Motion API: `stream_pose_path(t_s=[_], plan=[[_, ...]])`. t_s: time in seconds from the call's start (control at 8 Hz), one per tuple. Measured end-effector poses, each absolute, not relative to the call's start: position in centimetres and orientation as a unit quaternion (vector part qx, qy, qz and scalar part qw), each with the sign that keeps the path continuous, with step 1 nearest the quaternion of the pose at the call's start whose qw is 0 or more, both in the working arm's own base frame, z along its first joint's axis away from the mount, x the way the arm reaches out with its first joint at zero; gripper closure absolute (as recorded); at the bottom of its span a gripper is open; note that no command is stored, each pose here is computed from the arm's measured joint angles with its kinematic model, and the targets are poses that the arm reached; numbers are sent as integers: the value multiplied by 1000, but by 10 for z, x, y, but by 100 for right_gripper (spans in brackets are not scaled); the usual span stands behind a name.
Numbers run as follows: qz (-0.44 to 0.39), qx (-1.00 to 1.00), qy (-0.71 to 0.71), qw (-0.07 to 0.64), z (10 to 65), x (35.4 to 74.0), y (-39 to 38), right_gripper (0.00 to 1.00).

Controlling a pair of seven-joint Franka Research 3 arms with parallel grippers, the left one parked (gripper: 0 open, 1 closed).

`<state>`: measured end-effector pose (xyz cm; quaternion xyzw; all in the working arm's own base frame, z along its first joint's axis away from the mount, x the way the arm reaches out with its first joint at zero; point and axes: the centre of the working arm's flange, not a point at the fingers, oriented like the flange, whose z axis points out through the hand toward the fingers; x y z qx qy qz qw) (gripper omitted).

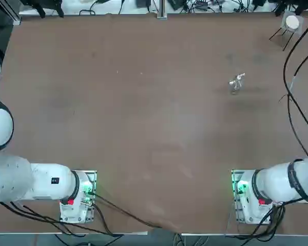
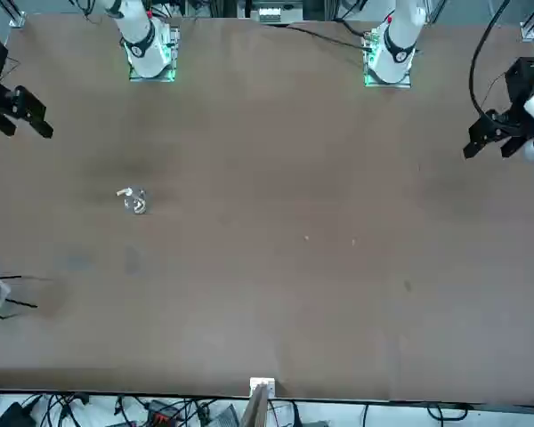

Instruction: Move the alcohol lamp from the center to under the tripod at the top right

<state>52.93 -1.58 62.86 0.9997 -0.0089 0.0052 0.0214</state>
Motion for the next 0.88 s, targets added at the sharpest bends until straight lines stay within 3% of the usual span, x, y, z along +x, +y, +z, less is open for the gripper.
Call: stream_pose_path(t_s=[0.5,0.88], plan=[[5,1000,-19,5,627,531,-10,0],[-14,997,-77,13,576,559,21,0]])
